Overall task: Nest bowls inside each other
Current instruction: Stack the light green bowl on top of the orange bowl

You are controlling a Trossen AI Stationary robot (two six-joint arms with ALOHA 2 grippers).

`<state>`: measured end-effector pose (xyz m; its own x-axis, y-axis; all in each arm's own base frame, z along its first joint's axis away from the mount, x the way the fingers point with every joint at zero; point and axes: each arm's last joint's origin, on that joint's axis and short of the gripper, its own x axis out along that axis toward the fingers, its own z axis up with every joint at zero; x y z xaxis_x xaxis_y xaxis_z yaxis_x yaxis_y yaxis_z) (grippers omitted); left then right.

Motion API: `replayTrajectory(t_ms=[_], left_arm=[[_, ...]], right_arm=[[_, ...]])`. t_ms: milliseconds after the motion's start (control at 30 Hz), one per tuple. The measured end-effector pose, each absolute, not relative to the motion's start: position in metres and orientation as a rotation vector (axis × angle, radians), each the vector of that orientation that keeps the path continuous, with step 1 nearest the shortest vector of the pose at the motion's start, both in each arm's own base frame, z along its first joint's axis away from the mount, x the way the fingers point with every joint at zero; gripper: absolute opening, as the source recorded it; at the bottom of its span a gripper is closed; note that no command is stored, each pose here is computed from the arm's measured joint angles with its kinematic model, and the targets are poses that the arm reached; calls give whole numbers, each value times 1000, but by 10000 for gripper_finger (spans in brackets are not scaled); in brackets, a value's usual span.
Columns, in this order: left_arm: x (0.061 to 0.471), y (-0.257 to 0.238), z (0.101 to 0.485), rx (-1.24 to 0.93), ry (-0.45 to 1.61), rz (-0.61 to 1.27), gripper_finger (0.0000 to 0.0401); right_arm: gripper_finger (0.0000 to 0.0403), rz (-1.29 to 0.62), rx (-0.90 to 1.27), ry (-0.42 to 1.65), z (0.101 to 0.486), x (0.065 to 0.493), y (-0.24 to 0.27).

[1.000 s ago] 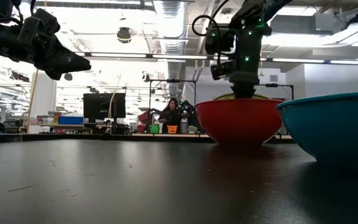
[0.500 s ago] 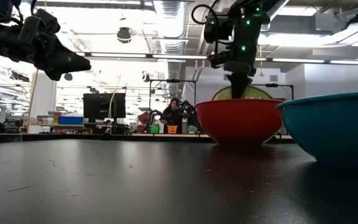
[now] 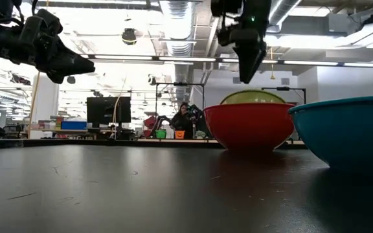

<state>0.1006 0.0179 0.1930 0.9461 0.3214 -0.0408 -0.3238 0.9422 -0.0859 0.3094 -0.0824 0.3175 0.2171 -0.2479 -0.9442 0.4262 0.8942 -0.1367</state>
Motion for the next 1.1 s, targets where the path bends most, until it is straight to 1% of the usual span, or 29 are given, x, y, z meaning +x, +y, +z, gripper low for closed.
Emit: replayTrajectory(t_ms=[100,167,233,333,367,700,933,1100], left_arm=[[101,18,193,-92,25,329,87],[101,18,193,-92,25,329,87],[101,18,193,-92,25,329,87],[101,18,193,-92,25,329,87],[101,18,193,-92,25,328,87],[101,18,193,-92,25,328,87],[101,18,193,-92,26,327,87],[101,18,193,-92,26,327,87]], right_arm=[[225,-440,150,1255,320,313,-72],[196,-422,137,1268,316,314,-66],[144,-394,139,1286,312,315,-61],[40,-352,159,1301,309,314,-59],[21,-352,161,1303,308,314,-61],[5,-468,251,1308,297,309,-103],[3,-427,299,1328,287,303,-112],[2,-278,406,1302,288,306,-106]])
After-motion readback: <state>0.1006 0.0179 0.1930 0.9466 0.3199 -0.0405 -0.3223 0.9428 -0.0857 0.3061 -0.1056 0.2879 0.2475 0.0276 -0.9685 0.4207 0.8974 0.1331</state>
